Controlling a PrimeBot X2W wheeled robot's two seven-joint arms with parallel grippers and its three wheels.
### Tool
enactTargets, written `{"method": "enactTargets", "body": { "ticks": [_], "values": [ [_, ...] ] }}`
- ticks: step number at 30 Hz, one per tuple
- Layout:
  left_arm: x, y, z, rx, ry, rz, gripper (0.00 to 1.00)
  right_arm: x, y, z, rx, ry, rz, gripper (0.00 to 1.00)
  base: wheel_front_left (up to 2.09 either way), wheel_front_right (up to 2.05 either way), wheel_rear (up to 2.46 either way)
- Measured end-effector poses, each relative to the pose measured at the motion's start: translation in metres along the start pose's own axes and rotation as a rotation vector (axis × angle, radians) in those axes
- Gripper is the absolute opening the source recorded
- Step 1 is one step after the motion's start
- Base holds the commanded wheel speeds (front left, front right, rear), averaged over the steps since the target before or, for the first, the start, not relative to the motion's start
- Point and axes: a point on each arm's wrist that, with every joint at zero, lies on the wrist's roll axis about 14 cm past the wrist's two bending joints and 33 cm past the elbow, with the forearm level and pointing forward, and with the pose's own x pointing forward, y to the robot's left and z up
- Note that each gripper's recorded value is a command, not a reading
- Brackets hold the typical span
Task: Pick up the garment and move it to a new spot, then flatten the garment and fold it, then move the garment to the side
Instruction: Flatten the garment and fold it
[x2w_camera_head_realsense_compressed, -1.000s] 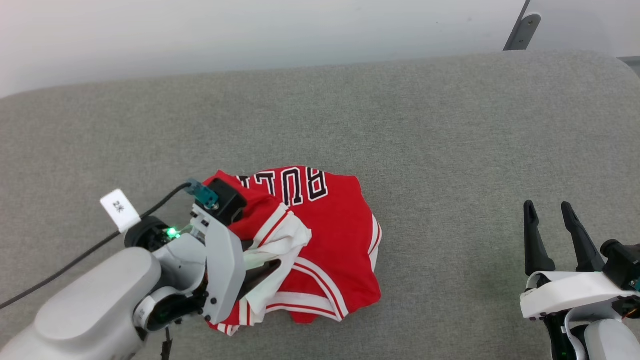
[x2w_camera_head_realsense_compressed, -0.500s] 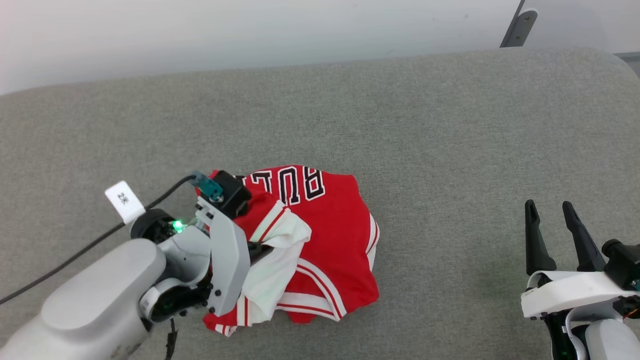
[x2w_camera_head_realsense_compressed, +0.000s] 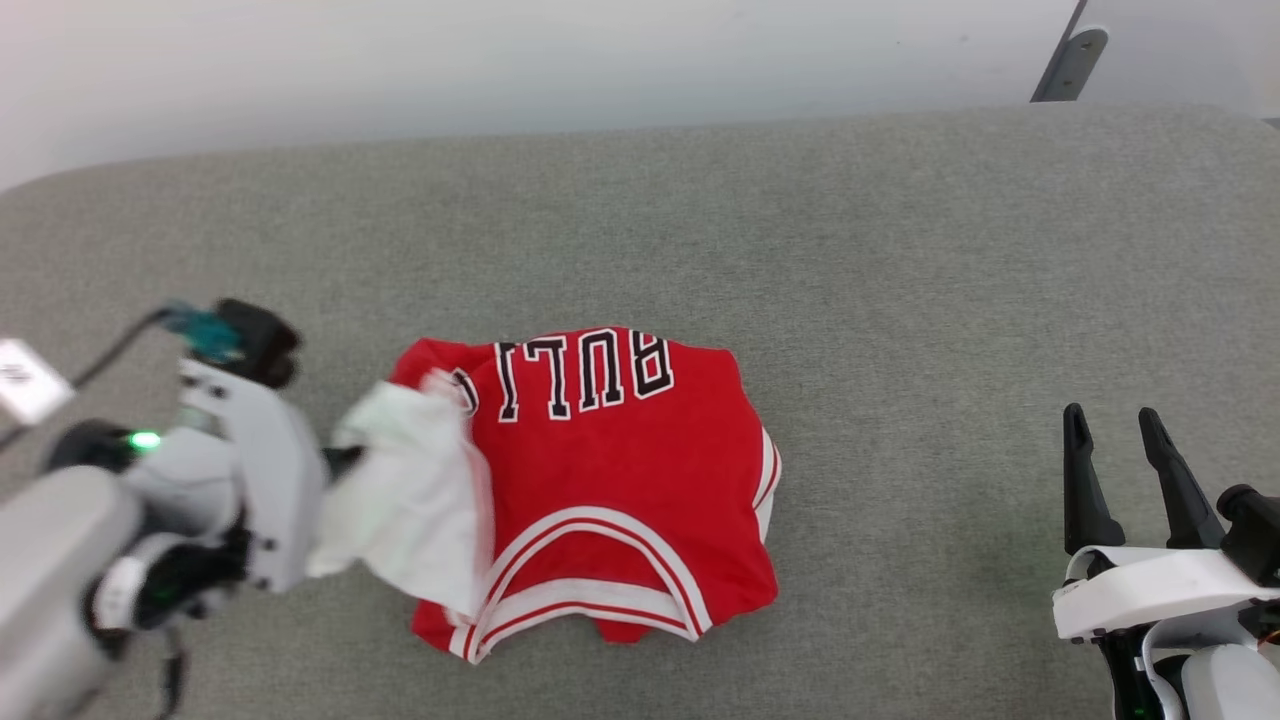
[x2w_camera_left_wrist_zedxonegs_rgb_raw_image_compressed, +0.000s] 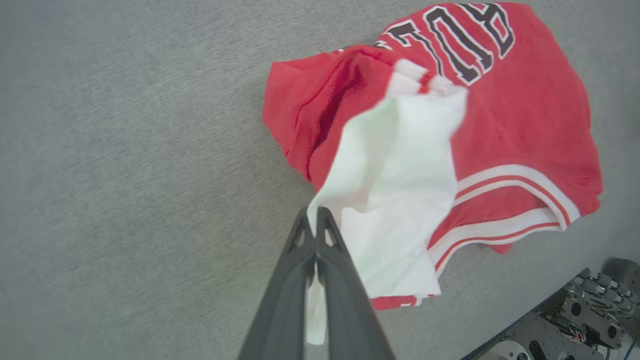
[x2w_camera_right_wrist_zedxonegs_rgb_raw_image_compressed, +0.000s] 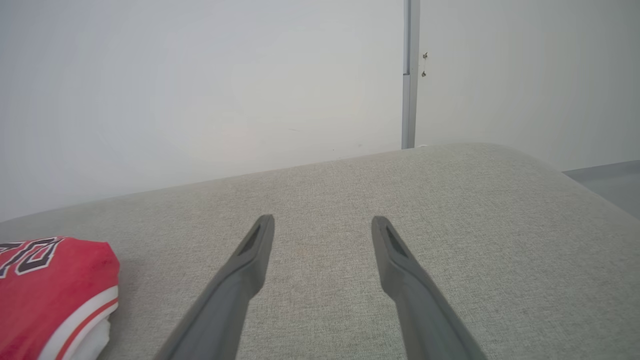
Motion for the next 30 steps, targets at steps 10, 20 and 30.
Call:
{"method": "enactTargets", "body": {
  "ticks": [10, 20, 30],
  "values": [
    [-0.028, 0.088, -0.04, -0.116, 0.088, 0.275, 0.0, 0.007, 0.004, -0.007, -0.011, 0.019, 0.018, 1.0, 0.0, 0.0, 0.0],
    [-0.018, 0.131, -0.074, -0.169, 0.146, 0.39, 0.0, 0.008, -0.003, -0.011, -0.031, 0.035, 0.011, 1.0, 0.0, 0.0, 0.0],
    [-0.009, 0.155, -0.109, -0.177, 0.242, 0.478, 0.0, 0.005, -0.012, -0.014, -0.046, 0.05, -0.006, 1.0, 0.0, 0.0, 0.0]
  ]
}}
